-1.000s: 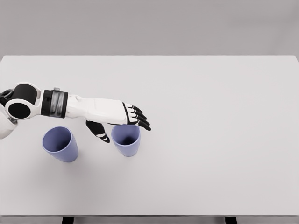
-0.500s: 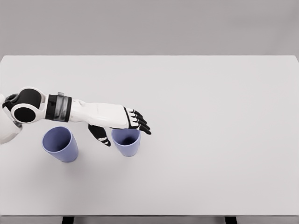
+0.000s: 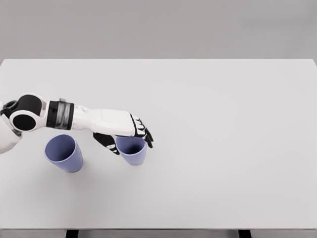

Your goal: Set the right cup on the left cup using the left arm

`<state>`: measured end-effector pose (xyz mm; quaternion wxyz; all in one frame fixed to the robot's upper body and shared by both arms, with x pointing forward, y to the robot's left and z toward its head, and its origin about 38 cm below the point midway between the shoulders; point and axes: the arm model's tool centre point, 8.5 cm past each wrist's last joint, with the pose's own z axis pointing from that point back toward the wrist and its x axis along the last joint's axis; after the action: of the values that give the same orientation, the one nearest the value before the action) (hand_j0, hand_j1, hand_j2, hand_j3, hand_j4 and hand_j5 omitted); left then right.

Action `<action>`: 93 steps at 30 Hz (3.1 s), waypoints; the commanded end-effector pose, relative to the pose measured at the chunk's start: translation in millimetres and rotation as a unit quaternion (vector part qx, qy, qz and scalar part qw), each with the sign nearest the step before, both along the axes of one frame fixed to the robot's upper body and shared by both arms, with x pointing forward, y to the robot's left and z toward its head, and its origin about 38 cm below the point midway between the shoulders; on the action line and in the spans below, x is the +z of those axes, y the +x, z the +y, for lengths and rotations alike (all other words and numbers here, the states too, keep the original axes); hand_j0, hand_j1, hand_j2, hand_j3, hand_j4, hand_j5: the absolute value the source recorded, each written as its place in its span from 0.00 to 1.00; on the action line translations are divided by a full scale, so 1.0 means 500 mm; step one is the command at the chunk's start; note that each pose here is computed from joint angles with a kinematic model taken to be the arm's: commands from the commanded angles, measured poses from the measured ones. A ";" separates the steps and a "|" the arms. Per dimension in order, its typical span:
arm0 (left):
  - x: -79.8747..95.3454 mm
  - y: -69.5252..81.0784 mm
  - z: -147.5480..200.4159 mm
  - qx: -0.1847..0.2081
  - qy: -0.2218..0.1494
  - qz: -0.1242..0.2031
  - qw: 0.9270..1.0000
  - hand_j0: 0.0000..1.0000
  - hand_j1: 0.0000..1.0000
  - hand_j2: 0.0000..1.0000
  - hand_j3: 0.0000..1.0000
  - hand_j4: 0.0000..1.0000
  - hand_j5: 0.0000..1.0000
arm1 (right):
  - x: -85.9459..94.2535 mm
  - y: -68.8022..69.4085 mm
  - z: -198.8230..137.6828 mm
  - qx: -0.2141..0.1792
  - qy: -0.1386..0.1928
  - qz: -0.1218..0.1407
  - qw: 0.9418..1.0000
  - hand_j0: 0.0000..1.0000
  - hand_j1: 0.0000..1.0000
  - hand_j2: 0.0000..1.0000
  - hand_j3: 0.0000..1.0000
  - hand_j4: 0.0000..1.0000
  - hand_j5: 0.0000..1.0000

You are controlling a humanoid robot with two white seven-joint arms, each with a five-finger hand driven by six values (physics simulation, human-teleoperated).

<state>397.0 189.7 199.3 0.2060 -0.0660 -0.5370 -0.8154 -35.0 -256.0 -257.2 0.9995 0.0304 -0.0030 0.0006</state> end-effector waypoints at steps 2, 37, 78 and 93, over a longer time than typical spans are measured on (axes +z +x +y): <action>0.019 0.002 0.000 0.002 -0.015 -0.002 1.000 0.67 0.67 0.67 0.67 0.67 0.67 | 0.000 -0.001 0.000 0.000 0.000 0.001 1.000 1.00 1.00 1.00 1.00 1.00 1.00; 0.265 -0.053 0.176 0.055 -0.058 -0.031 0.996 0.64 0.64 0.64 0.64 0.64 0.64 | 0.000 -0.001 0.000 0.000 0.000 0.001 1.000 1.00 1.00 1.00 1.00 1.00 1.00; 0.351 -0.085 0.306 0.137 -0.042 -0.051 0.988 0.65 0.65 0.65 0.65 0.65 0.65 | 0.000 0.000 0.000 0.000 0.000 0.000 1.000 1.00 1.00 1.00 1.00 1.00 1.00; 0.309 -0.101 0.340 0.161 -0.020 -0.017 0.987 0.66 0.66 0.66 0.66 0.66 0.66 | 0.000 0.000 0.000 0.000 0.000 0.000 1.000 1.00 1.00 1.00 1.00 1.00 1.00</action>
<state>347.1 357.4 350.5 0.3212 0.0281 -0.5587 -0.7641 -35.1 -256.0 -257.2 0.9995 0.0304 -0.0030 0.0006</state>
